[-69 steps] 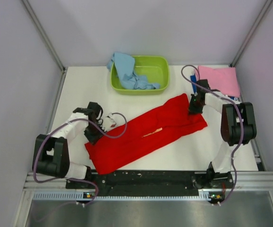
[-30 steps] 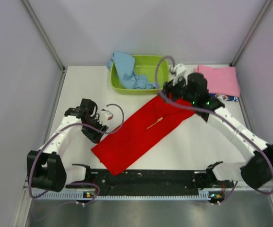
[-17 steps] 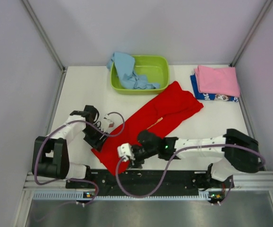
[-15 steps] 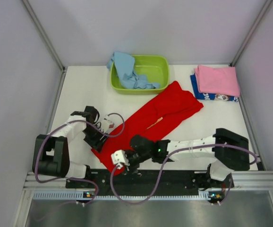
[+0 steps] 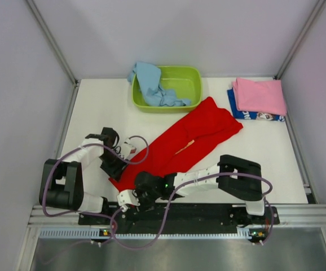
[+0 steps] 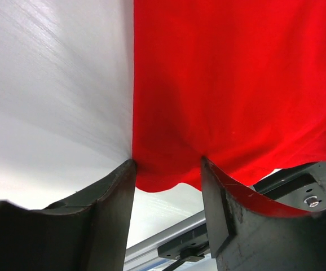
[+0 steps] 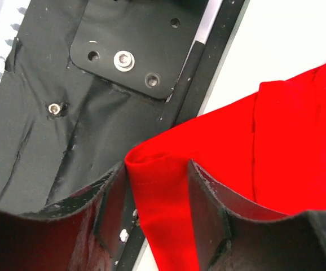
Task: Fold and stack the t-shirts
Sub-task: Grab the bottom of the folded rectangular tshirt with both arms, then fold the folded rectangular tshirt in 1/3 of the way
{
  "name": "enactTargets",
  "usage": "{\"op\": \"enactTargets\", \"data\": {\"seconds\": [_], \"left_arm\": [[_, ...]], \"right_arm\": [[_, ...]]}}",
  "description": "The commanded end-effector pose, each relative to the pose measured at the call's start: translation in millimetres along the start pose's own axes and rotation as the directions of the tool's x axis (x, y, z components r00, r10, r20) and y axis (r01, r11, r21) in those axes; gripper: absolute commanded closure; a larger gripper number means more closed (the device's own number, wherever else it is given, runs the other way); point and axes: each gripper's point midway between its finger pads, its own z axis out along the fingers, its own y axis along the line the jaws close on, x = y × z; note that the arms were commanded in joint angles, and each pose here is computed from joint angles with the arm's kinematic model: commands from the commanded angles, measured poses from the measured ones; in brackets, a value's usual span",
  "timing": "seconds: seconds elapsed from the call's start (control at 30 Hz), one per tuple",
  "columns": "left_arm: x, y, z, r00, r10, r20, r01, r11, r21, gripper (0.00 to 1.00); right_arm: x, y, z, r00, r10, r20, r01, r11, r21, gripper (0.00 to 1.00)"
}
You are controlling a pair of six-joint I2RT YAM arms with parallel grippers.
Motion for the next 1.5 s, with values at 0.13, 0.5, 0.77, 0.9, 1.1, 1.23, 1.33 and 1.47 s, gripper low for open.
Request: {"op": "enactTargets", "data": {"seconds": [0.13,0.5,0.77,0.9,1.1,1.23,1.33,1.47], "left_arm": [[3,-7,2,1.0,0.009,-0.003,-0.009,0.999,0.041,0.8],[-24,-26,-50,0.998,0.026,0.053,-0.03,0.997,0.07,1.0],[-106,-46,-92,0.982,0.163,0.092,-0.169,0.984,0.055,1.0],[-180,-46,-110,0.97,0.194,0.149,-0.2,0.98,0.025,1.0],[-253,-54,-98,0.955,0.242,0.17,-0.25,0.968,0.028,1.0],[-282,-54,-84,0.955,0.247,0.163,-0.255,0.967,0.025,1.0],[-297,-57,-78,0.95,0.258,0.178,-0.265,0.964,0.018,1.0],[-312,-62,-71,0.937,0.28,0.211,-0.287,0.958,0.0,1.0]], "right_arm": [[4,7,-4,0.998,-0.016,-0.058,0.016,1.0,-0.015,0.88],[-62,-21,-81,0.993,0.028,0.113,-0.044,0.988,0.149,1.0],[-1,-65,-165,0.952,0.256,0.167,-0.299,0.892,0.339,1.0],[41,-82,-205,0.925,0.338,0.173,-0.379,0.813,0.443,1.0],[105,-109,-249,0.886,0.433,0.169,-0.443,0.679,0.585,1.0],[138,-124,-262,0.863,0.489,0.127,-0.441,0.607,0.661,1.0],[156,-130,-269,0.839,0.531,0.121,-0.458,0.566,0.686,1.0],[174,-135,-280,0.814,0.567,0.126,-0.471,0.518,0.714,1.0]]}}
